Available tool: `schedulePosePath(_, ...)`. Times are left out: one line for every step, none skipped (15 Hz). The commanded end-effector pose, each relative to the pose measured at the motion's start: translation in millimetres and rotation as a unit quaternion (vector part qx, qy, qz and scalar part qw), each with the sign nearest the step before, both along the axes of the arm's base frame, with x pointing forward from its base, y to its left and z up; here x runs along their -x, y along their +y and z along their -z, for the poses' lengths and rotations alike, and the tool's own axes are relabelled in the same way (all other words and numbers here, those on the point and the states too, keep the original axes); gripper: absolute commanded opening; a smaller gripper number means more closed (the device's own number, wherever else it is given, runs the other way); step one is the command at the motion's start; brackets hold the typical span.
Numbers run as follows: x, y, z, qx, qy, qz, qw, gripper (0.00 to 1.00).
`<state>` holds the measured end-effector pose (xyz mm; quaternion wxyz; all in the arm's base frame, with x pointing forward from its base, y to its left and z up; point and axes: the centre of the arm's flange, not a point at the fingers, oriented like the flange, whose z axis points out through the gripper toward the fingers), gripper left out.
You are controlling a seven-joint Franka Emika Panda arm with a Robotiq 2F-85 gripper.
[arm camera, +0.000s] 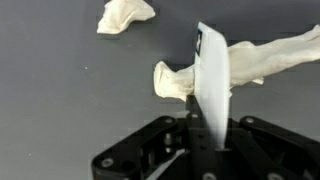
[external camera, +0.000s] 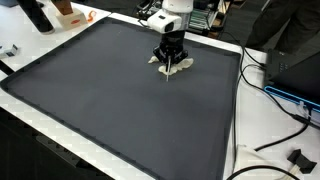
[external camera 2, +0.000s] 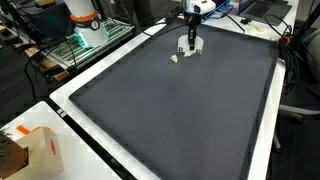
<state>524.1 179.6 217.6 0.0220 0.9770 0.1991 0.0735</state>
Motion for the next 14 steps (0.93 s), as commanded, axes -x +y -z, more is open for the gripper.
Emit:
schedulePosePath(37.0, -10.2, 10.1, 0.019, 0.021, 0.014, 0.9995, 0.01)
schedulePosePath(42.5, -11.0, 8.2, 0.018, 0.02, 0.016, 0.9995, 0.01)
schedulePosePath(49.9, -11.6, 6.5, 0.02, 0.019, 0.017, 0.9995, 0.01)
schedulePosePath(55.5, -12.3, 5.3, 0.02, 0.02, 0.021, 0.9994, 0.01)
schedulePosePath(61.6, -13.1, 4.4, 0.023, 0.021, 0.024, 0.9992, 0.01)
schedulePosePath(67.6, -13.3, 3.6, 0.022, 0.023, 0.025, 0.9992, 0.01)
schedulePosePath(71.8, -13.8, 4.1, 0.023, 0.026, 0.028, 0.999, 0.01)
schedulePosePath(73.7, -14.5, 5.1, 0.024, 0.028, 0.029, 0.9989, 0.01)
schedulePosePath(73.8, -14.8, 6.7, 0.022, 0.029, 0.03, 0.9989, 0.01)
schedulePosePath(73.0, -14.4, 8.1, 0.02, 0.028, 0.028, 0.999, 0.01)
schedulePosePath(69.5, -13.5, 9.5, 0.019, 0.022, 0.027, 0.9992, 0.01)
schedulePosePath(63.1, -11.4, 11.3, 0.012, 0.013, 0.026, 0.9995, 0.01)
schedulePosePath(58.2, -9.7, 11.9, 0.01, 0.005, 0.026, 0.9996, 0.01)
schedulePosePath(52.0, -7.7, 11.2, 0.004, -0.004, 0.024, 0.9997, 0.01)
